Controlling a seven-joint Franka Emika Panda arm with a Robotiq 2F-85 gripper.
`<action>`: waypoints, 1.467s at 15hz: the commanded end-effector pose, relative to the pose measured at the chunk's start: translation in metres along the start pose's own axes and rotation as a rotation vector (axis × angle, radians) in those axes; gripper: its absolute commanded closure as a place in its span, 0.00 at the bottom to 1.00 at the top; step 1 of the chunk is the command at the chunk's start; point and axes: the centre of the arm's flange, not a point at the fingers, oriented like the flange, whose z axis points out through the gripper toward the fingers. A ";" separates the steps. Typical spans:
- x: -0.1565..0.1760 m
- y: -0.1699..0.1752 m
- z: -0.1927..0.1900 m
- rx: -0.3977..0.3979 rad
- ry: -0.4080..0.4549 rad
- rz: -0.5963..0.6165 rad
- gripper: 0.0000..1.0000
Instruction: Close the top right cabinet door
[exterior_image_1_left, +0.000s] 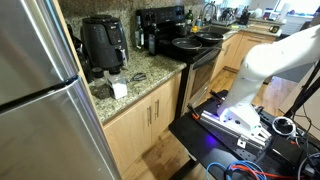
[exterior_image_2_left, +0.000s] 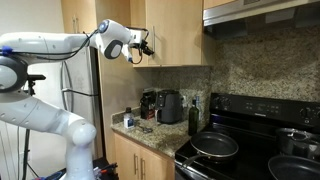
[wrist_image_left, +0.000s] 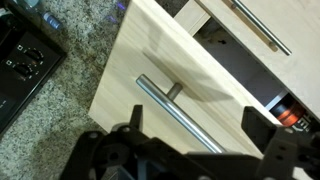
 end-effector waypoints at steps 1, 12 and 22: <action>0.000 0.000 0.000 0.000 0.001 0.000 0.00; 0.031 -0.043 0.078 0.092 0.113 0.096 0.00; 0.007 -0.072 0.142 0.048 -0.096 0.126 0.00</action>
